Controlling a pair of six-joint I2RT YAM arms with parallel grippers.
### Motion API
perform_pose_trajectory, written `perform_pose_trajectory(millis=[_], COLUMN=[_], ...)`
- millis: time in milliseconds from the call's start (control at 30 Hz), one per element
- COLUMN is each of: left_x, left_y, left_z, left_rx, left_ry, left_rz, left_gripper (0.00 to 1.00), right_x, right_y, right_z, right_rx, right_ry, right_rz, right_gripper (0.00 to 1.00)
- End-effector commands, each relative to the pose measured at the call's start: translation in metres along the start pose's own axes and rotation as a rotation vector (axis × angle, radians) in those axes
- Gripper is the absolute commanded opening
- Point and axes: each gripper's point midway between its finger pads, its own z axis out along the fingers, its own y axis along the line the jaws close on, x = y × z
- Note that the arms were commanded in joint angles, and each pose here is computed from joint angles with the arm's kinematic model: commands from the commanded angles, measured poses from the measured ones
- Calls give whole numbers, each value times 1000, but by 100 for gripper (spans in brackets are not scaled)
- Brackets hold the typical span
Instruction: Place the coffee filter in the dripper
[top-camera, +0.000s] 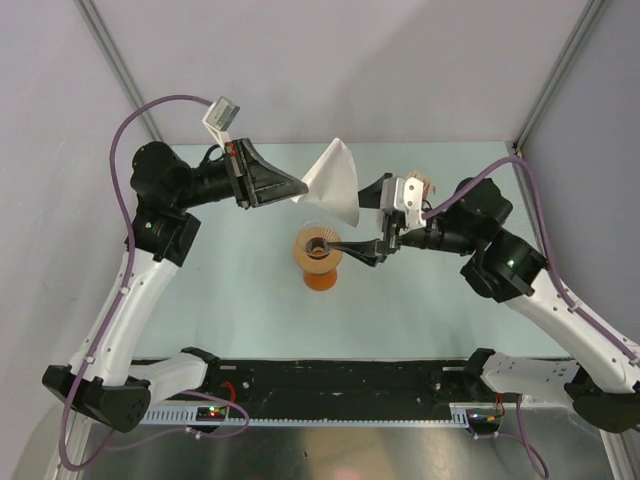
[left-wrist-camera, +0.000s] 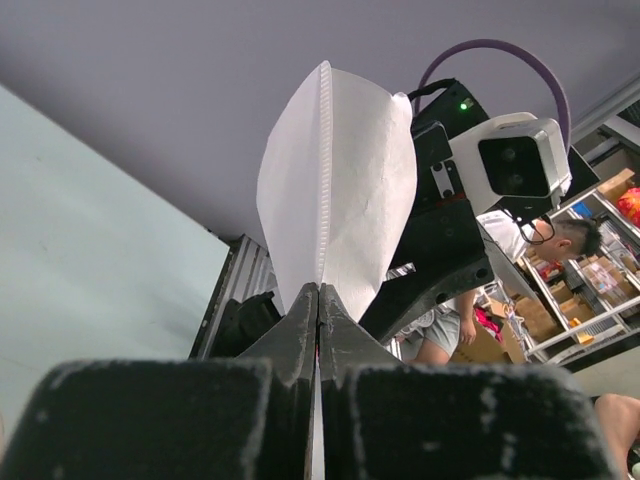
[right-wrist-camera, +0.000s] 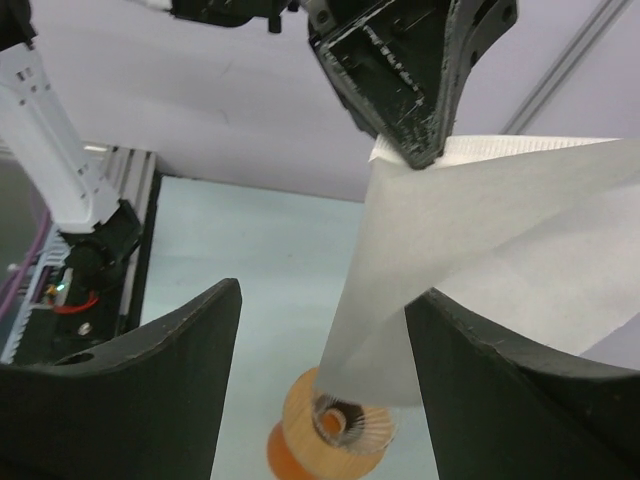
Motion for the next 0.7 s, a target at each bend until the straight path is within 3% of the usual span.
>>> perform_pose_trajectory(millis=[0,267,333,500,633,667], left_x=[-6,-6,-7,-4,6,9], left_y=[-16,-16,-17,-21,-24,-24], left_z=[-3,-3,-3,-5,-10,-11], left_rx=[50,48,50,63,87,90], left_ry=[-27,-38,-39,-20,21,29], left_rz=[25,6,6,34,97,110], left_gripper=[0,0,0,0,0,5], right_x=[-36,-42,-41,-36,-36,-38], right_y=[-22,-15,-14,-17,-26,-27], right_z=[13,28,29,21,10,8], right_rx=[85,56,50,66,96,96], right_ry=[-138,-173,-170,-127,-97,-95], right_rz=[-144,-224,-238,-237,-208,-201], right_gripper=[70,54,44,9,1,0])
